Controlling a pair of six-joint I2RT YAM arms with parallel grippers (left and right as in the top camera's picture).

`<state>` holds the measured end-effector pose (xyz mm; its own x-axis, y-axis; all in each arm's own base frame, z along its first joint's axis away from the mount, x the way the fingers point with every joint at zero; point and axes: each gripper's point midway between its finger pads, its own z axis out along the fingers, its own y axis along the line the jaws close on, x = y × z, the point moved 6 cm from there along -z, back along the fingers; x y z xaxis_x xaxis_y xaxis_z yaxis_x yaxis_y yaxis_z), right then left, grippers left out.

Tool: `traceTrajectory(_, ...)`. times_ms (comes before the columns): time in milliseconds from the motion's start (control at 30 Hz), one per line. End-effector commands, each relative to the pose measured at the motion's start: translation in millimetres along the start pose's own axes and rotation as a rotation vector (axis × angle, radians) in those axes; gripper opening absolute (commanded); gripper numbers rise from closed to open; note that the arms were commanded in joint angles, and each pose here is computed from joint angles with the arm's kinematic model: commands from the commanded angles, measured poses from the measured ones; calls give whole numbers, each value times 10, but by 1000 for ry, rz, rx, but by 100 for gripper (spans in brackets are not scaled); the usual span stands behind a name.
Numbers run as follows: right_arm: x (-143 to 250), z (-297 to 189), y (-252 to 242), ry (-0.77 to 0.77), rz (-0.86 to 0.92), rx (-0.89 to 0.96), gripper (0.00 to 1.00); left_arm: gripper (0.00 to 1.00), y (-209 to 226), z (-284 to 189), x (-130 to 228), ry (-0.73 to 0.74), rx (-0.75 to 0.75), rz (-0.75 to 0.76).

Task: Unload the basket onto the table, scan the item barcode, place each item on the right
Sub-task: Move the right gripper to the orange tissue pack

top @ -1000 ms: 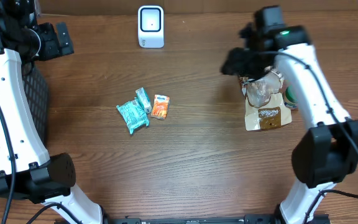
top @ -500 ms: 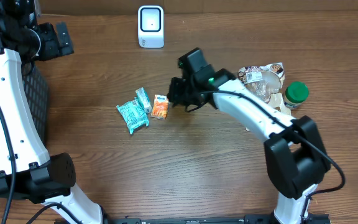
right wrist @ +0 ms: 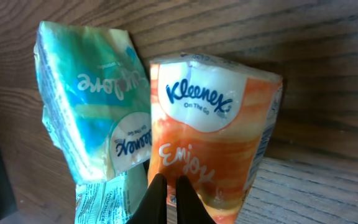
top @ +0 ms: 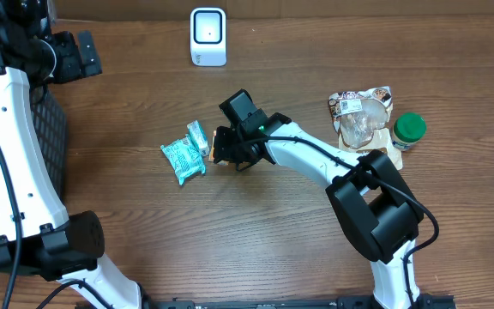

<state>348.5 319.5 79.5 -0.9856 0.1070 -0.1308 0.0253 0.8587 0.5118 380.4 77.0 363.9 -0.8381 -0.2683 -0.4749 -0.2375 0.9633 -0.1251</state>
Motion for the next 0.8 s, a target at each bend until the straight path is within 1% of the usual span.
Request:
traceTrajectory(0,-27,-12,-87,-25,-54,55,4,100,-25,-78,-5,-21,13,18)
traceTrajectory(200,-187,-200,-301,-15,-183,180,4,99,-26,-78,-5,-21,13,18)
traceTrajectory(233,-256,-280,-317,-5,-247,190,4,100,-26,-78,-5,-21,13,18)
traceTrajectory(333,-386,-445,-307,5,-355,201,9,99,-26,-78,-5,-21,13,18)
traceTrajectory(433,-451,-570,-214,17,-399,168,10,99,-25,-78,-5,-21,13,18)
traceTrajectory(533,-405,-585,-91,52,-408,78,10,99,-26,-78,-5,-21,13,18)
traceTrajectory(600,-308,-539,-13,94,-404,22,10,100,-26,-78,-5,-21,13,18)
traceTrajectory(767,-9,-327,100,168,-371,22,10,100,-26,-78,-5,-21,13,18)
